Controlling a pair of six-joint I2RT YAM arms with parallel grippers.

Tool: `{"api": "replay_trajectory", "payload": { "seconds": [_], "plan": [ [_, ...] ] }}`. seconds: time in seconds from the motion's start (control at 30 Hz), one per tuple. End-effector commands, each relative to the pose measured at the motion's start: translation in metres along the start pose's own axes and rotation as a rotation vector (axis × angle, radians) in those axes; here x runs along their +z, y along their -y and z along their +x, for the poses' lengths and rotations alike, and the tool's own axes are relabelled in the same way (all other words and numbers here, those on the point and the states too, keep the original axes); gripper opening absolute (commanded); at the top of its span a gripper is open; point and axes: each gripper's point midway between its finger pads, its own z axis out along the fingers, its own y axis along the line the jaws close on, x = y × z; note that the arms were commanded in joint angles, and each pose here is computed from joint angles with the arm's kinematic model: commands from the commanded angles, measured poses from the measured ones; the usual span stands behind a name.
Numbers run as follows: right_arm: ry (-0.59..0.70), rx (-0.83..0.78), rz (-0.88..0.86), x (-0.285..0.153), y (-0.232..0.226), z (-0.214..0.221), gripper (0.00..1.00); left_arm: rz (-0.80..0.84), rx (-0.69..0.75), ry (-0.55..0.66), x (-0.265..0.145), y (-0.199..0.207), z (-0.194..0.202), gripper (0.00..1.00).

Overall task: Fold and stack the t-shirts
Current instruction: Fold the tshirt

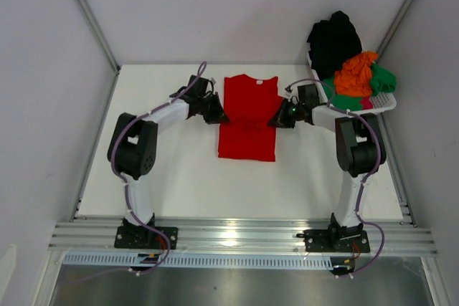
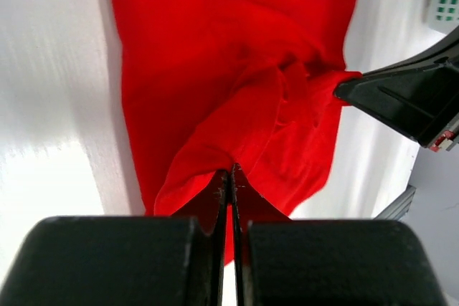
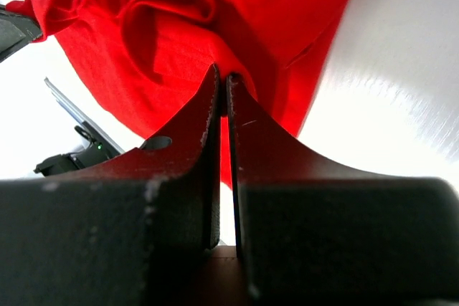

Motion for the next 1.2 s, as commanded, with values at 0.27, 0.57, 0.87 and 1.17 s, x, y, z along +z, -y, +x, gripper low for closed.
{"api": "replay_trajectory", "payload": {
  "seconds": [0.27,0.57,0.87,1.17],
  "plan": [
    [0.015,-0.016,-0.003,0.008,0.000,-0.025,0.17,0.059,0.050,0.056,-0.007,0.010,-0.050,0.19],
    [0.166,-0.231,-0.271,-0.073,-0.120,-0.071,0.66,0.168,0.210,0.203,-0.112,0.074,-0.089,1.00],
    [0.111,-0.356,-0.166,-0.063,-0.110,0.000,0.23,0.301,0.155,0.144,-0.124,0.063,-0.004,0.32],
    [0.061,-0.261,-0.060,0.003,-0.063,0.010,0.00,0.314,0.011,0.020,-0.055,0.039,-0.005,0.01]
  ]
}}
